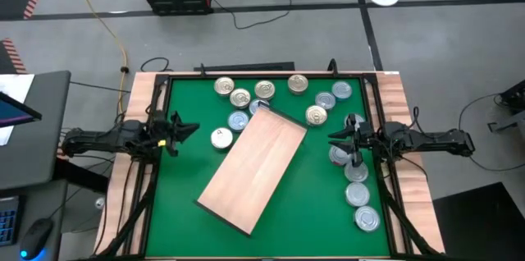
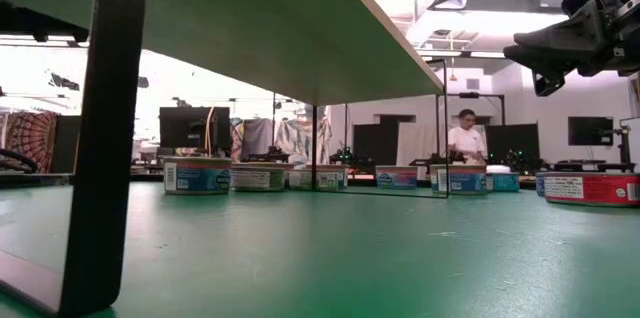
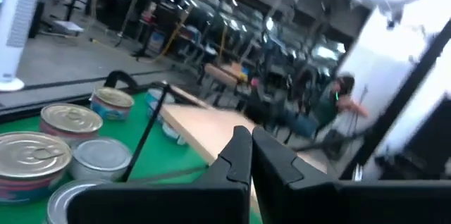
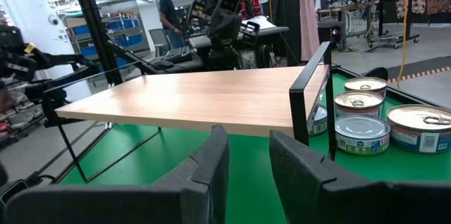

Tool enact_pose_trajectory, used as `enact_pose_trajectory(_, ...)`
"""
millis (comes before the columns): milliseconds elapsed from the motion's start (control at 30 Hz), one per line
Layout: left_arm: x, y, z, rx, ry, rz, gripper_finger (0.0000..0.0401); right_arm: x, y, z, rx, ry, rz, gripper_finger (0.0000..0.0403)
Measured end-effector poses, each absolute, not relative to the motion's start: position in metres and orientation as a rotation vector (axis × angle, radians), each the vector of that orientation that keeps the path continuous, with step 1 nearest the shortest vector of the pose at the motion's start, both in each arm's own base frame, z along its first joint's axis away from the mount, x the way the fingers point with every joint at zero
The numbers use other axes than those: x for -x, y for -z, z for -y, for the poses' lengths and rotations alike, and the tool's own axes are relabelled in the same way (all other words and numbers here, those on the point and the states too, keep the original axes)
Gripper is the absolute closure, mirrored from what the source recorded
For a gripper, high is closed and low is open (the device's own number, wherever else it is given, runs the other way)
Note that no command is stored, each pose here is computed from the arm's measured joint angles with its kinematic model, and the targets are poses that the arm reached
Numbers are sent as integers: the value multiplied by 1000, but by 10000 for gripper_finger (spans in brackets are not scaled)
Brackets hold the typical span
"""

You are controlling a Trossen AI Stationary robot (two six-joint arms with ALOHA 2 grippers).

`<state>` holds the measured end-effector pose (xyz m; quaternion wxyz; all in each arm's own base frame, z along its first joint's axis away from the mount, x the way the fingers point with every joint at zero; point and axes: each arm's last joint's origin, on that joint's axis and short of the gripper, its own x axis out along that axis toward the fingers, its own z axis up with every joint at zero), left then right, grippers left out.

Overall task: Stack canned seafood by type on shelf
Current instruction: Put the blue pink tuna can on the shelf

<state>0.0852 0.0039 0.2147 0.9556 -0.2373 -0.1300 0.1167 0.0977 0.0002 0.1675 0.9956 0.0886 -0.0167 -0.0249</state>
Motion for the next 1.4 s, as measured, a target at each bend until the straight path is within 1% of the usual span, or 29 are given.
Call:
enact_pose_trajectory(100, -85, -216, -5, 553, -260, 294, 401, -98, -168, 0, -177, 50, 34, 271)
enact_pose_trajectory(200, -83, -221, -6, 687, -273, 378, 401, -98, -168, 0, -178, 50, 34, 271)
enact_pose_trajectory(300, -81, -226, -8, 778, -305, 461, 401, -98, -170, 0, -179, 55, 62, 271)
enact_pose_trajectory(367, -79, -228, -9, 865, -323, 522, 401, -96, -180, 0, -211, 44, 163, 271)
enact_pose_trajectory(433, -78, -231, -10, 948, -309, 566, 401, -94, -191, 0, -313, 21, 252, 271)
enact_pose_trajectory(500, -77, -231, -10, 998, -307, 583, 401, -91, -202, 0, -403, -5, 335, 271)
enact_pose_trajectory(567, -77, -230, -11, 1018, -331, 593, 401, -87, -212, 1, -426, -19, 436, 271)
enact_pose_trajectory(700, -76, -230, -13, 1057, -422, 644, 401, -80, -224, 1, -462, -60, 576, 271)
enact_pose_trajectory(833, -74, -229, -16, 1081, -550, 707, 401, -76, -231, 0, -513, -108, 655, 271)
enact_pose_trajectory(1000, -71, -228, -19, 1055, -676, 744, 401, -75, -233, -1, -682, -187, 659, 271)
enact_pose_trajectory(1067, -70, -227, -19, 1066, -713, 765, 401, -76, -231, 0, -750, -169, 645, 271)
enact_pose_trajectory(1133, -69, -227, -20, 1093, -752, 797, 401, -80, -225, 4, -895, -71, 617, 273)
enact_pose_trajectory(1200, -69, -227, -20, 1110, -759, 812, 401, -86, -215, 7, -986, 46, 551, 280)
enact_pose_trajectory(1300, -71, -227, -20, 1108, -708, 782, 401, -92, -200, 10, -1022, 157, 425, 293)
enact_pose_trajectory(1400, -74, -226, -19, 1135, -651, 761, 401, -94, -196, 14, -1031, 245, 372, 302)
